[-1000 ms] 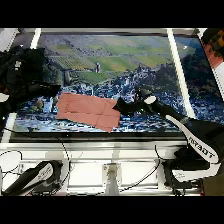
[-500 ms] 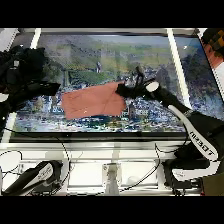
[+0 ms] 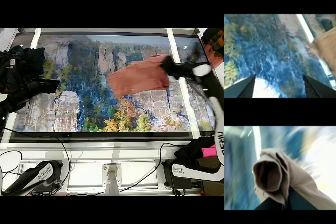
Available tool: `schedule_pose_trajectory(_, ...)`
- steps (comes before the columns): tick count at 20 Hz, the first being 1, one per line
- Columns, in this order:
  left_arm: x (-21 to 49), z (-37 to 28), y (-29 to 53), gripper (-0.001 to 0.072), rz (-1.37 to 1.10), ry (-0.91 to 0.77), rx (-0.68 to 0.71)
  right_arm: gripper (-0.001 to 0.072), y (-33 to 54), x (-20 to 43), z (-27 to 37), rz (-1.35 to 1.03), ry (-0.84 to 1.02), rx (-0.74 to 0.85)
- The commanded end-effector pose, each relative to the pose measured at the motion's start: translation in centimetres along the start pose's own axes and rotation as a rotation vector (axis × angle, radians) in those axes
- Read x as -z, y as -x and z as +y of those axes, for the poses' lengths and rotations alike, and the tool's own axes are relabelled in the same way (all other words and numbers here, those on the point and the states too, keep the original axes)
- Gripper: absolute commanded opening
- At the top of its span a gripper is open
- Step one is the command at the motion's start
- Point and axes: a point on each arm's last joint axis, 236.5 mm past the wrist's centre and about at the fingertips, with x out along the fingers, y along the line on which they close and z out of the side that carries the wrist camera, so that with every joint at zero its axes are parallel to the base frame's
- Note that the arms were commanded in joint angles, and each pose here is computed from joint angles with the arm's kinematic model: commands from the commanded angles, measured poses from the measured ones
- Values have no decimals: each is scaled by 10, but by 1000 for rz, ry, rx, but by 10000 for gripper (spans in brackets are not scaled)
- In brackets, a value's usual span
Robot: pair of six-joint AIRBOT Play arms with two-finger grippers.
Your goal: Fold the clothes and pants, and hang the long-sleeved shirts on hangers.
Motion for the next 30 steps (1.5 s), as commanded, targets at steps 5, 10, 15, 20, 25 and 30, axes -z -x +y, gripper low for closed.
schedule_pose_trajectory(5,-1,0,0,659,-4,3,0,10,156,-89,-188,-227,-206,419)
schedule_pose_trajectory(10,-1,0,0,659,-4,4,0,10,264,-58,-264,-241,-390,746)
schedule_pose_trajectory(15,-1,0,0,659,-4,4,0,12,305,-6,-275,-134,-558,904)
schedule_pose_trajectory(20,0,0,0,660,-2,5,1,694,306,15,-272,-19,-539,922)
schedule_pose_trajectory(25,-1,0,0,659,-3,7,1,692,300,4,-269,-32,-458,883)
schedule_pose_trajectory(30,0,0,0,659,-2,6,1,650,298,-64,-230,-202,-278,725)
